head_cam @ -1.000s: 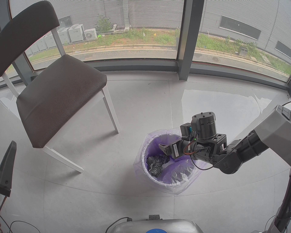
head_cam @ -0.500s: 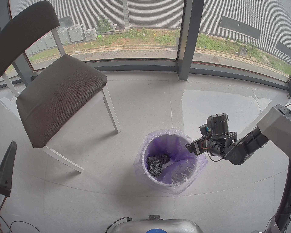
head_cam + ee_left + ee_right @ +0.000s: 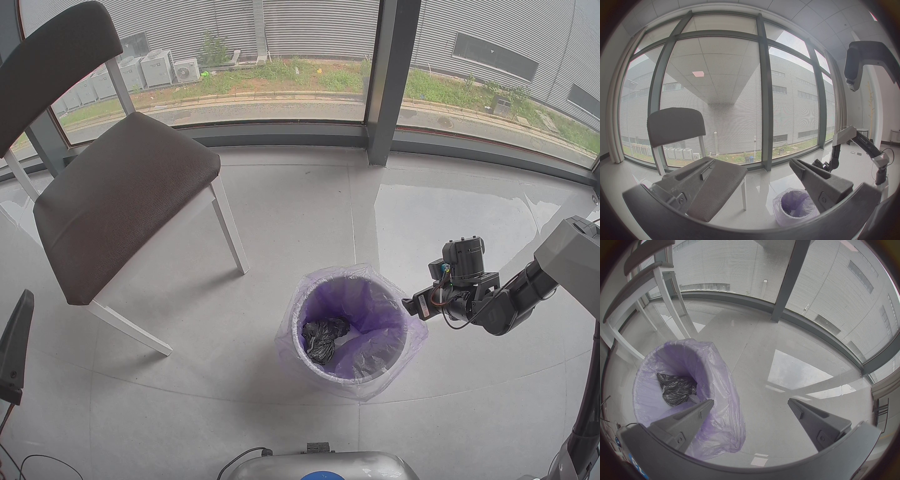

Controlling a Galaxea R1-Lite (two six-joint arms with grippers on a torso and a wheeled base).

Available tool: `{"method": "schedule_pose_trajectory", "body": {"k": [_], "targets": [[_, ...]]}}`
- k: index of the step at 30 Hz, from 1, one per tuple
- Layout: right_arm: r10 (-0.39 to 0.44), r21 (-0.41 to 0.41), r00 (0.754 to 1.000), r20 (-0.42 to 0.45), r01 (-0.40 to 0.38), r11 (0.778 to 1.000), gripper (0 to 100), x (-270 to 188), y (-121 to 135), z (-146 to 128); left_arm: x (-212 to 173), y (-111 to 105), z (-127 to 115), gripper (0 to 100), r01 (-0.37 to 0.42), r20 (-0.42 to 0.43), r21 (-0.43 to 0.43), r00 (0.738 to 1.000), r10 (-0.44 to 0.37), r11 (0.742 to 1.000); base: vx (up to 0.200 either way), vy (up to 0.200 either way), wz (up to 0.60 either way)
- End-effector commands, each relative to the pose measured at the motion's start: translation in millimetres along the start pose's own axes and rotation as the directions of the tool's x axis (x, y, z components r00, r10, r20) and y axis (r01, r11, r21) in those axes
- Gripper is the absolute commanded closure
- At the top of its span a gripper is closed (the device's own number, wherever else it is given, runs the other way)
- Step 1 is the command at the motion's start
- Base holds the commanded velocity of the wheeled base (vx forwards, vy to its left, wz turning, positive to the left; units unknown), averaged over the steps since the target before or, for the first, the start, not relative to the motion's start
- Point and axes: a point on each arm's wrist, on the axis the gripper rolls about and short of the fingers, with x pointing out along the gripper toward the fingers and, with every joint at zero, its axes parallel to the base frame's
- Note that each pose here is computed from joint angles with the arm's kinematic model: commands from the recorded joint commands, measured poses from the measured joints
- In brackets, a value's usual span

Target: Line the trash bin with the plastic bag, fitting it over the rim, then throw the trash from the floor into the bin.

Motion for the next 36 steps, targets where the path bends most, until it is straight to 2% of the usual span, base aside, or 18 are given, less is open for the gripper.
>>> {"method": "schedule_pose_trajectory", "body": {"k": [1,7,12,18,36], "targets": [[-0.004,0.001,1.000,-0.011,0.004,1.000,0,4.6,-1.3,-3.8,0.2,0.0,-0.1,0,0.000,-0.001,0.000,1.000,0.000,1.000,0.000,0.000,0.00],[0.006,0.002,1.000,0.006,-0.006,1.000,0,3.9,1.2,-0.2,0.2,0.0,-0.1,0,0.000,-0.001,0.000,1.000,0.000,1.000,0.000,0.000,0.00],[0.066,-0.037,0.997,0.025,-0.066,0.997,0,-4.8,28.0,5.1,0.4,-0.1,-0.4,0,0.000,-0.004,0.000,1.000,0.000,1.000,0.000,0.000,0.00],[0.075,-0.050,0.997,0.000,-0.075,0.996,0,11.8,38.1,-2.5,0.2,0.0,-0.1,0,0.000,-0.001,0.000,1.000,0.000,1.000,0.000,0.000,0.00],[0.008,-0.001,1.000,0.006,-0.008,1.000,0,20.5,6.8,-0.2,0.4,0.0,-0.4,0,-0.003,-0.004,0.000,1.000,0.003,1.000,0.000,0.000,0.00]]}}
